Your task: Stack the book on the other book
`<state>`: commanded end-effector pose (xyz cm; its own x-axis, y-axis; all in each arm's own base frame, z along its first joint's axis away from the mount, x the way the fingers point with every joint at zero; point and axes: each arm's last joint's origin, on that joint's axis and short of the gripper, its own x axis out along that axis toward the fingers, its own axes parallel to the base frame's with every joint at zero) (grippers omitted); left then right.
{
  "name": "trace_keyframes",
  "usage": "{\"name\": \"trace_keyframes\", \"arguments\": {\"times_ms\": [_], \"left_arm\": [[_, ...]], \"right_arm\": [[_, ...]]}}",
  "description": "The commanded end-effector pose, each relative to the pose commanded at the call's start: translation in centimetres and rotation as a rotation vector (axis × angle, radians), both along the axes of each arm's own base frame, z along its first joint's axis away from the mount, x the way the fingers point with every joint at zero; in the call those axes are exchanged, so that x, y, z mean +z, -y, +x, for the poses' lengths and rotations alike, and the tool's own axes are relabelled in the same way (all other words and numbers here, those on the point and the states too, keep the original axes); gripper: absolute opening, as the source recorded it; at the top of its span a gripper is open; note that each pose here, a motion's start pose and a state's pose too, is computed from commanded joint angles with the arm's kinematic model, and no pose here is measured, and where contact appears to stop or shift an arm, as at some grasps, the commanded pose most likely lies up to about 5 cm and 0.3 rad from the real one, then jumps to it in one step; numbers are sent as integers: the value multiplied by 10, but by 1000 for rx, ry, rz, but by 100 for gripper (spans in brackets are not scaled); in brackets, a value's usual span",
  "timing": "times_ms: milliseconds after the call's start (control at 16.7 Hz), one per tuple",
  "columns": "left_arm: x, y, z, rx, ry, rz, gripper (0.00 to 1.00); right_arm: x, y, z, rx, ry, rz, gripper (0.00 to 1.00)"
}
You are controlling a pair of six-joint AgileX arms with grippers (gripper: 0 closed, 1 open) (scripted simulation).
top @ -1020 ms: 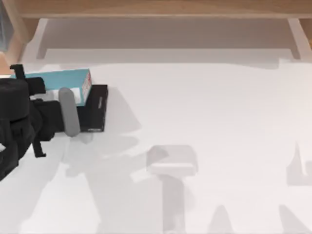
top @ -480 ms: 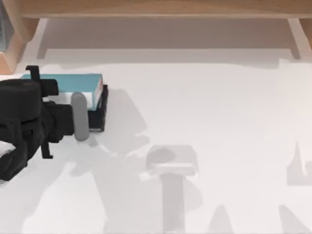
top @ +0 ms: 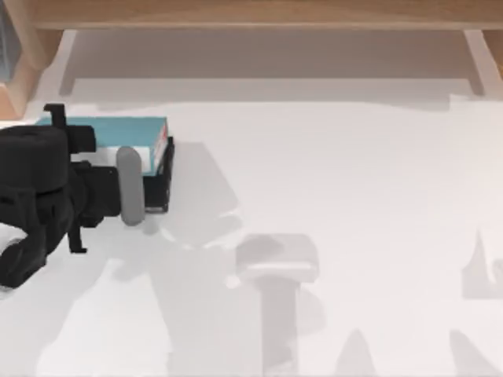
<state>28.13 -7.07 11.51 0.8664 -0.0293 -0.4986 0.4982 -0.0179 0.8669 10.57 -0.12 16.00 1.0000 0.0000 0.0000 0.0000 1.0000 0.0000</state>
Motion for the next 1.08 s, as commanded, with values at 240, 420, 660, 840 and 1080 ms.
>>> {"name": "trace_keyframes", "arguments": {"times_ms": [240,420,660,840,1080], "left_arm": [[0,0,0,0,0,0,38],[0,0,0,0,0,0,60],[0,0,0,0,0,0,90],[0,0,0,0,0,0,100],[0,0,0,0,0,0,100]], "right_arm": [[0,0,0,0,0,0,100],[0,0,0,0,0,0,100],[0,0,0,0,0,0,100],[0,0,0,0,0,0,100],[0,0,0,0,0,0,100]]}}
